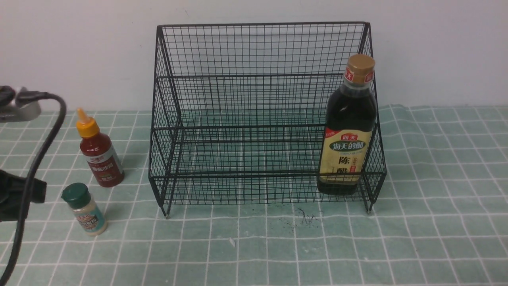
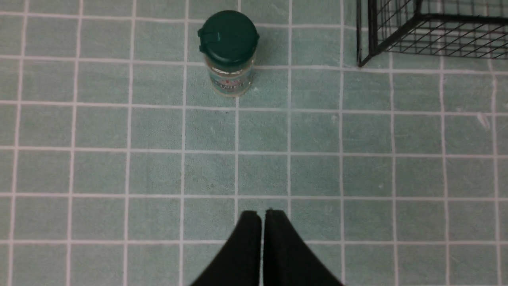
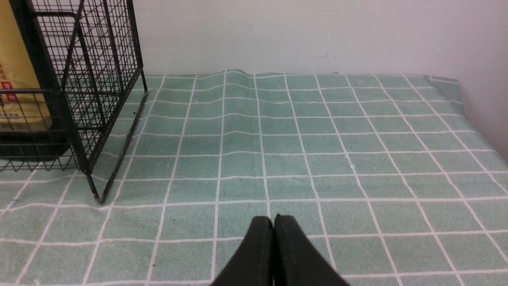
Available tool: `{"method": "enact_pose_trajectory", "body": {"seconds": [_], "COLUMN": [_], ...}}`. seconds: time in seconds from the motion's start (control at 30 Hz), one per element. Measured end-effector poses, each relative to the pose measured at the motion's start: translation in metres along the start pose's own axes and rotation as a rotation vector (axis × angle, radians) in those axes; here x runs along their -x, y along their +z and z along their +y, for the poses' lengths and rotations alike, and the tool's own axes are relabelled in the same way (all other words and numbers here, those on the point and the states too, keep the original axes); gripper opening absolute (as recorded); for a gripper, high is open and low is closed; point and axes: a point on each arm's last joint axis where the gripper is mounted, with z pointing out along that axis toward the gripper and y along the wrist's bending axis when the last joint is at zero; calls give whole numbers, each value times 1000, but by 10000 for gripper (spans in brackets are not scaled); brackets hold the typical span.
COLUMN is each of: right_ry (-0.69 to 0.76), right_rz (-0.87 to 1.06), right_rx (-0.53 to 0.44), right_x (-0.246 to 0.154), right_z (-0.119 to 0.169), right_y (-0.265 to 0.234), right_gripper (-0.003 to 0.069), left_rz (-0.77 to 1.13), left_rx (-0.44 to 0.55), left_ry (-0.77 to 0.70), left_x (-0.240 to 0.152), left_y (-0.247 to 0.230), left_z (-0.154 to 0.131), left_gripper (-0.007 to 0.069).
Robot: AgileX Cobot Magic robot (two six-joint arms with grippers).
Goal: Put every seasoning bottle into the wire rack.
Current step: Use the left arm to grab the condiment bottle closest to it
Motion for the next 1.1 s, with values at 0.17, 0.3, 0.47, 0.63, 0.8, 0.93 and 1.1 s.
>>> {"method": "enact_pose_trajectory", "body": {"seconds": [0.17,0.3,0.47,0.63,0.8,0.93,1.1], "right_ry": [4,8,10,11,13,13,13], "right_rz": [0,0,0,-1,-1,-1,-1], "right_rx": [0,0,1,0,1,1,1], "right_x": [0,0,0,0,0,0,0], "right_z": [0,0,0,0,0,0,0], "right_y": [0,0,0,0,0,0,0], "right_gripper": [-13,-13,-13,-13,-13,-13,-13], "left_rz": [48,2,-25,30,98,126,122], "left_rx": [3,13,22,24,23,22,23], "left_ry": [13,33,52,96,91,88,91], "left_x": [29,46,58,63,62,61,62], "left_y": [26,49,72,108,138,150,154], "left_z": [3,6,10,14,17,19,19], "left_gripper": [-6,52,240,479,568,546,344]}}
